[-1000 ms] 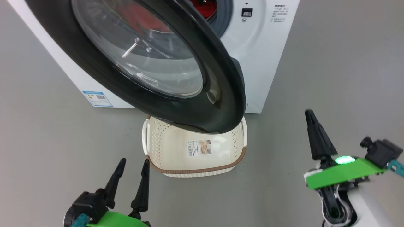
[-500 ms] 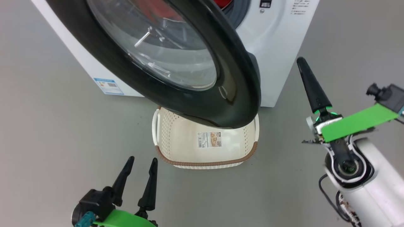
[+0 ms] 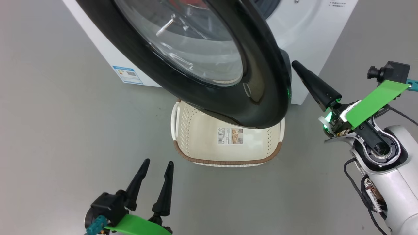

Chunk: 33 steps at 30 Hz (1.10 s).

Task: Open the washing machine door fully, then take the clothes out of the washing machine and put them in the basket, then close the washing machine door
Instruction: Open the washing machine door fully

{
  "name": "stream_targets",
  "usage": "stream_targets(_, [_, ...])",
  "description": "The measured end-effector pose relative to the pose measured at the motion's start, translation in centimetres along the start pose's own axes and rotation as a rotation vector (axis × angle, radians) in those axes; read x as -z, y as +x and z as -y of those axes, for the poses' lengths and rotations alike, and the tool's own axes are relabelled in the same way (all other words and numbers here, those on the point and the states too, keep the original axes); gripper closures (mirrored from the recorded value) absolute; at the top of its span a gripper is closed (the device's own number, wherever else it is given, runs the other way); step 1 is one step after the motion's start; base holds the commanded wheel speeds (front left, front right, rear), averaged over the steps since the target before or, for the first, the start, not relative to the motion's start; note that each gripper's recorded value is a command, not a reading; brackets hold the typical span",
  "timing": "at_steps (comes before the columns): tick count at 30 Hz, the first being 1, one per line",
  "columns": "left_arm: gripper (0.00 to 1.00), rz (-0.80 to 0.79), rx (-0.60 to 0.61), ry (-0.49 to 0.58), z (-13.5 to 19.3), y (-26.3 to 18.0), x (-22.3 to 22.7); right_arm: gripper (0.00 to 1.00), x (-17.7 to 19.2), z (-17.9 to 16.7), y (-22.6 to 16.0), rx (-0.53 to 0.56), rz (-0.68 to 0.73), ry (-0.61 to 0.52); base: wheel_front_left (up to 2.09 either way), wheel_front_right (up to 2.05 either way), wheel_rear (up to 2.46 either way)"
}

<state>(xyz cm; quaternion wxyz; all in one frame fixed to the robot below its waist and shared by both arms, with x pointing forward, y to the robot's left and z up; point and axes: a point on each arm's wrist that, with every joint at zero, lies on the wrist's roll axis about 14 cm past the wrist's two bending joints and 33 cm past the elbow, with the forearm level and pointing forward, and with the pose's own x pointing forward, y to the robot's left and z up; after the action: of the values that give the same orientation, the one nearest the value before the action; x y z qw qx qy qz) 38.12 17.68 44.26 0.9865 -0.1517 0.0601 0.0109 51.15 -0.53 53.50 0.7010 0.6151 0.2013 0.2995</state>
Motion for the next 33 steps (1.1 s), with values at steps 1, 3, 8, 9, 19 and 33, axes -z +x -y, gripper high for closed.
stream_targets(1, [0.00, -0.001, -0.004, -0.001, -0.1, -0.1, 0.0, 1.00, 0.3, 0.2, 0.1, 0.001, -0.021, 0.013, 0.00, 0.00, 0.00])
stream_targets(3, [0.00, -0.002, -0.011, 0.000, -0.2, -0.2, 0.0, 1.00, 0.8, 0.6, 0.3, 0.011, -0.057, 0.035, 0.00, 0.00, 0.00])
stream_targets(8, [0.00, 0.007, -0.022, -0.006, -0.4, -0.7, -0.3, 1.00, 2.1, 0.9, 0.6, 0.013, -0.140, 0.069, 0.00, 0.00, 0.00])
stream_targets(9, [0.00, 0.010, -0.025, -0.009, -0.5, -0.8, -0.4, 1.00, 2.5, 0.8, 0.7, 0.010, -0.155, 0.073, 0.00, 0.00, 0.00])
stream_targets(19, [0.00, 0.058, -0.055, -0.005, -1.2, -2.0, -2.0, 1.00, 7.7, 0.1, 0.6, 0.000, -0.294, 0.083, 0.00, 0.00, 0.00])
stream_targets(33, [0.00, 0.118, -0.138, -0.005, -3.3, -4.9, -3.7, 1.00, 13.4, -1.2, 0.5, -0.019, -0.436, 0.083, 0.00, 0.00, 0.00])
